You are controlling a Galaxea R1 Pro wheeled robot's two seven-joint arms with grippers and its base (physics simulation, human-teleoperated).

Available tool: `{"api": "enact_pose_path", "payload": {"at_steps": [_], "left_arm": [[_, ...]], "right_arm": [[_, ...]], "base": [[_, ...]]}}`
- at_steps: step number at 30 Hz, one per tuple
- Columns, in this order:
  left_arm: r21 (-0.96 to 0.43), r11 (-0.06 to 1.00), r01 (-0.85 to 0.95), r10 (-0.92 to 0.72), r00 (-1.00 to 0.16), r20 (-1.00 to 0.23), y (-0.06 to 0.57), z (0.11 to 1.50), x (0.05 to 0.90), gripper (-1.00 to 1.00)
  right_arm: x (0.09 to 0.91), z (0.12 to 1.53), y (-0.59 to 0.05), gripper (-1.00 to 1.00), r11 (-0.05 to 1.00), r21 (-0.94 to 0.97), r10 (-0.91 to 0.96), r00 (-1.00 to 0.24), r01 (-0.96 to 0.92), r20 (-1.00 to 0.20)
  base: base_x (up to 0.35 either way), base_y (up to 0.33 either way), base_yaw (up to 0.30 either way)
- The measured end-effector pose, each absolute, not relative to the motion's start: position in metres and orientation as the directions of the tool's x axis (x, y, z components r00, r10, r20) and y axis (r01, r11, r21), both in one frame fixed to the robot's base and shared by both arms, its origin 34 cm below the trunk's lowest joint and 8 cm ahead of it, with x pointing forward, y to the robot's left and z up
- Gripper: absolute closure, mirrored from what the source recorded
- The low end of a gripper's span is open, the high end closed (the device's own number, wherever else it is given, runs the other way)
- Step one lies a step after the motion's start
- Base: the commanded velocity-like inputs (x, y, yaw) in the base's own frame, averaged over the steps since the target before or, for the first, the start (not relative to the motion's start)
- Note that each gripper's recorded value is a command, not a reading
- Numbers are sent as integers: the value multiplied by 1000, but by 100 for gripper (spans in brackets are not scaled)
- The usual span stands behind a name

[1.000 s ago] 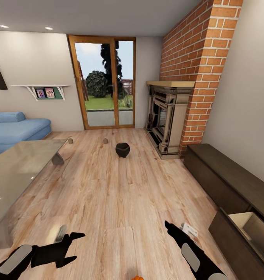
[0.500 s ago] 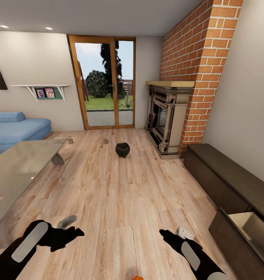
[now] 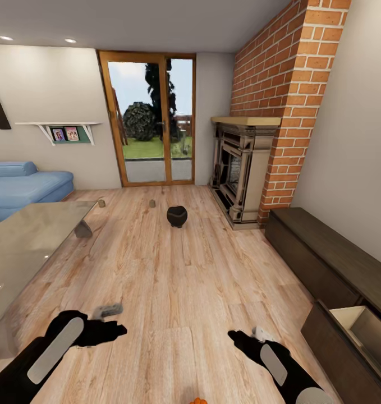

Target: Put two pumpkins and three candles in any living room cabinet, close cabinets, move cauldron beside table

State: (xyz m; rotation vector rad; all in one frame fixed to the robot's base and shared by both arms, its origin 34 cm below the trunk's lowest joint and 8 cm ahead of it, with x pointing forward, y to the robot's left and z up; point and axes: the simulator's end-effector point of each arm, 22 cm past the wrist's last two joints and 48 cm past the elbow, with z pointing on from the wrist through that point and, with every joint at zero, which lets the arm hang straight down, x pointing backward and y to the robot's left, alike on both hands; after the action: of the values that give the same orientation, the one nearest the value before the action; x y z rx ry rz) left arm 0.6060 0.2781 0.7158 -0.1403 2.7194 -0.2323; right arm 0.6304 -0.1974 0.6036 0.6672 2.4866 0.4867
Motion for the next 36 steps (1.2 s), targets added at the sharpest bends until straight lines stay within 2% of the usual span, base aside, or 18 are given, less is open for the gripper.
{"api": "enact_pose_path", "payload": {"at_steps": [2, 11, 17, 28, 36], "left_arm": [[-192, 980, -50, -124, -909, -398, 272, 718, 607, -100], [-221, 975, -32, -125, -897, -424, 263, 715, 611, -100], [-337, 940, -45, -182, -904, -388, 244, 713, 607, -100], [-405, 912, -71, -228, -907, -354, 242, 699, 603, -100], [-408, 910, -71, -226, -910, -347, 242, 684, 600, -100]], "right_arm": [[622, 597, -190, -100, 815, 457, 530, -778, 356, -339], [628, 589, -182, -100, 815, 466, 513, -802, 344, -305], [619, 579, -173, -100, 819, 461, 481, -846, 341, -228], [618, 561, -171, -100, 817, 467, 480, -849, 339, -221], [621, 550, -167, -100, 812, 482, 481, -846, 330, -231]], "base": [[0, 0, 0], [0, 0, 0], [0, 0, 0], [-4, 0, 0], [-160, 59, 0]]}}
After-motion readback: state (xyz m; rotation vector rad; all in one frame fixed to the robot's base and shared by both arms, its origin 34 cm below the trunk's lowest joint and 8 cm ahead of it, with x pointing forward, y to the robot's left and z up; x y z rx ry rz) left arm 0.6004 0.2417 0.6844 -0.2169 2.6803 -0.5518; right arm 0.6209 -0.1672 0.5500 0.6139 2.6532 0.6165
